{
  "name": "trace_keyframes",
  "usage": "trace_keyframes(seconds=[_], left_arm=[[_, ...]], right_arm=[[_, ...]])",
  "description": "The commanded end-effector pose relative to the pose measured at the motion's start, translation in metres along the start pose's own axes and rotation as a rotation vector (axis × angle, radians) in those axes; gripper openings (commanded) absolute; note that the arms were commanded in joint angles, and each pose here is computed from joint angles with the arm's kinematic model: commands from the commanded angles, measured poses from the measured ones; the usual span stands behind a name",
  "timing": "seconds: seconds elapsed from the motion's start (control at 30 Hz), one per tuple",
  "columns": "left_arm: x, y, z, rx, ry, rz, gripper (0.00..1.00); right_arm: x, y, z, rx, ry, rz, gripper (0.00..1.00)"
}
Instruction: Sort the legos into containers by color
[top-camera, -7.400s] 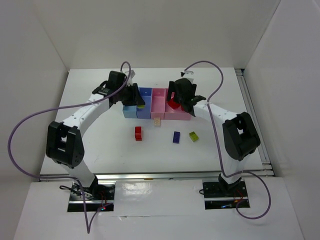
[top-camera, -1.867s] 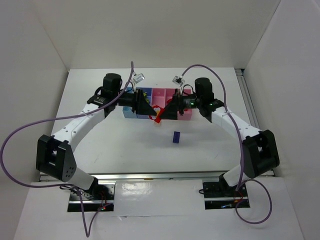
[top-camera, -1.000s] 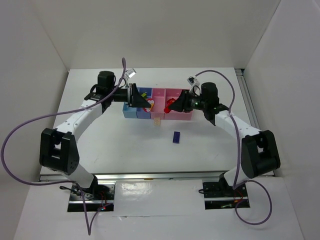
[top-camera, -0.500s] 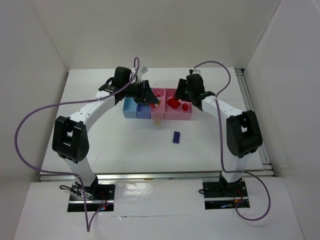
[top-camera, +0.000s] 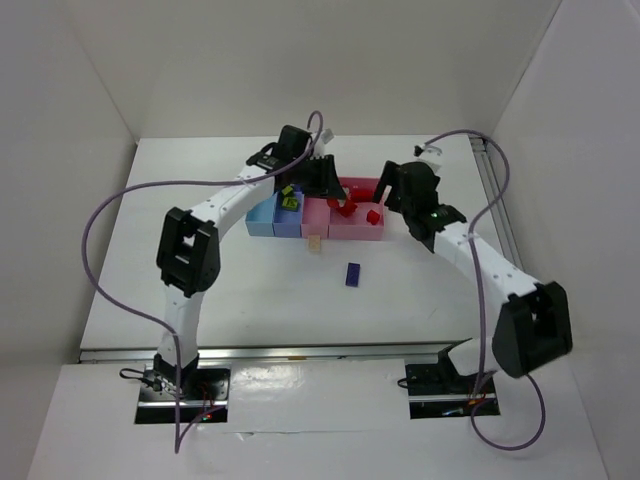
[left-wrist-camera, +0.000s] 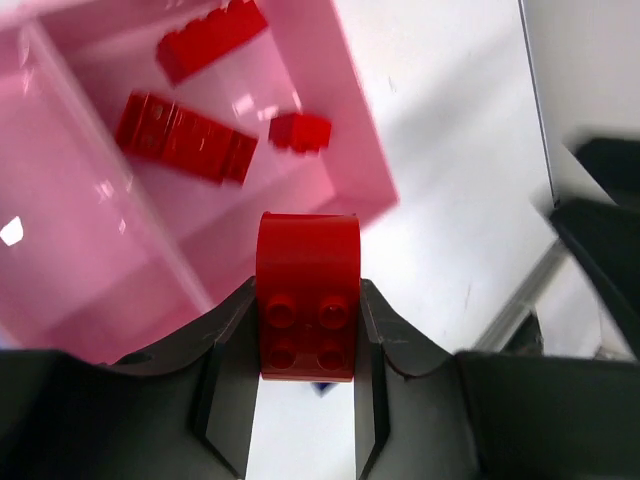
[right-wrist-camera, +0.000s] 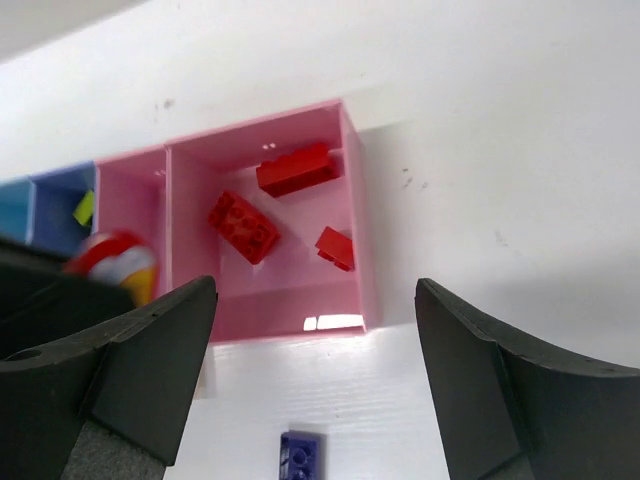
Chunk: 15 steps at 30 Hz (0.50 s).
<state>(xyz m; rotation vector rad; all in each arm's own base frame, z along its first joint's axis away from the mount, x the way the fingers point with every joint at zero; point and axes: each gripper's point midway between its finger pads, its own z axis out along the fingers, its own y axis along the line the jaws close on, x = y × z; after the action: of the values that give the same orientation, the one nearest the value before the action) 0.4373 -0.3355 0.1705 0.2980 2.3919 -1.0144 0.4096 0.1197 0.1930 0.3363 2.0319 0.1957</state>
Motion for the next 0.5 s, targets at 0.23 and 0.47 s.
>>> trace_keyframes(seconds=[0.23, 0.47], left_arm=[[-0.023, -0.009, 0.053, -0.047, 0.007, 0.046, 0.85], [-0.020, -0.028, 0.001, -0.137, -0.052, 0.096, 0.96]], right_arm=[[-0.005, -0.056, -0.059, 0.128, -0.066, 0.073, 0.87], [0.018, -0.049, -0.066, 0.030, -0.010, 0.046, 0.87]])
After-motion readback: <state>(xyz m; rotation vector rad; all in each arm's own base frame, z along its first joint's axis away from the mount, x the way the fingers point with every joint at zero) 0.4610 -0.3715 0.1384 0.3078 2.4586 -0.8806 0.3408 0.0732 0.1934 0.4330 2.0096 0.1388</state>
